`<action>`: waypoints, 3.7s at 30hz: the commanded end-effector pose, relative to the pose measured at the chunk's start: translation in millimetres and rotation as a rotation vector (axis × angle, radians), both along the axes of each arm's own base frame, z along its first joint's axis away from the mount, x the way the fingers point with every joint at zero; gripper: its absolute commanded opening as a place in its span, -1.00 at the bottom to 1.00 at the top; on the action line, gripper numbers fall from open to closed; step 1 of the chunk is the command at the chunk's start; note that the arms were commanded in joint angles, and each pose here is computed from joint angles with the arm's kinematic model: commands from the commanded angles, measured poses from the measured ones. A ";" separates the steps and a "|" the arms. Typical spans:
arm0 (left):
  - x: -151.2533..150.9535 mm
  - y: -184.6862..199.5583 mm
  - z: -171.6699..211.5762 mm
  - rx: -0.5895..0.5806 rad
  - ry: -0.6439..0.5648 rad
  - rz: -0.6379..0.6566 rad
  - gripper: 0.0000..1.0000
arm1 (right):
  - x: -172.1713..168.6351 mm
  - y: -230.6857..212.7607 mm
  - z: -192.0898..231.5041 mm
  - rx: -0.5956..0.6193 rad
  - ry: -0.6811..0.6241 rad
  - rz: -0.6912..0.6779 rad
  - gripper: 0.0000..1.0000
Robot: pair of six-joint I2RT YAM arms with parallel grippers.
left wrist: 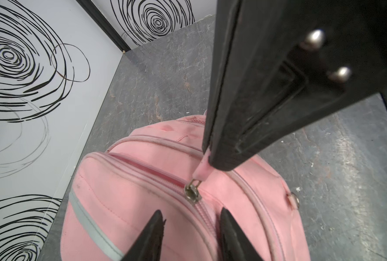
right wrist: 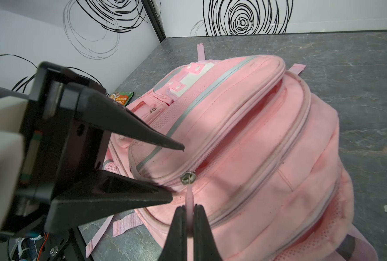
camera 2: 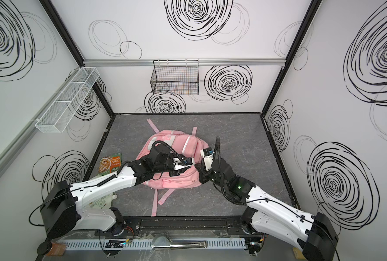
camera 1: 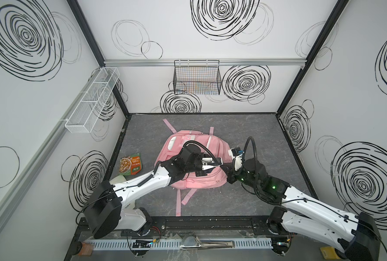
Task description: Pack the student bag
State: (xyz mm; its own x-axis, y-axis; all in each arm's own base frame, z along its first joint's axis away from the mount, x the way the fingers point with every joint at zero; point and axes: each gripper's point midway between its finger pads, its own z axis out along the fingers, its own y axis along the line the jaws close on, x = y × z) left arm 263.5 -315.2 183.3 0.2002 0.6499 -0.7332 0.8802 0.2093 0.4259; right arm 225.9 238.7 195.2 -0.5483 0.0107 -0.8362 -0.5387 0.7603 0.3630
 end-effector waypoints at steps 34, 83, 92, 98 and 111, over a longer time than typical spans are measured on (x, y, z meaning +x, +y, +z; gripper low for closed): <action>-9.2 5.8 -5.4 0.009 0.073 0.100 -1.00 | 33.4 -35.1 40.2 0.132 -0.075 -0.184 -1.00; -53.3 60.2 59.7 -0.266 -0.084 -0.018 0.40 | 125.4 -80.2 2.0 0.105 -0.107 -0.271 -1.00; -40.1 -22.6 57.8 -0.334 0.255 0.291 0.25 | 85.8 -61.6 14.6 0.208 -0.071 -0.266 -1.00; -17.5 -45.5 14.5 -0.216 0.265 0.460 0.27 | 74.0 -60.3 22.2 0.234 -0.064 -0.254 -1.00; -11.6 -41.5 -16.7 -0.108 0.192 0.457 -1.00 | 71.0 -78.5 30.0 0.235 -0.129 -0.333 -1.00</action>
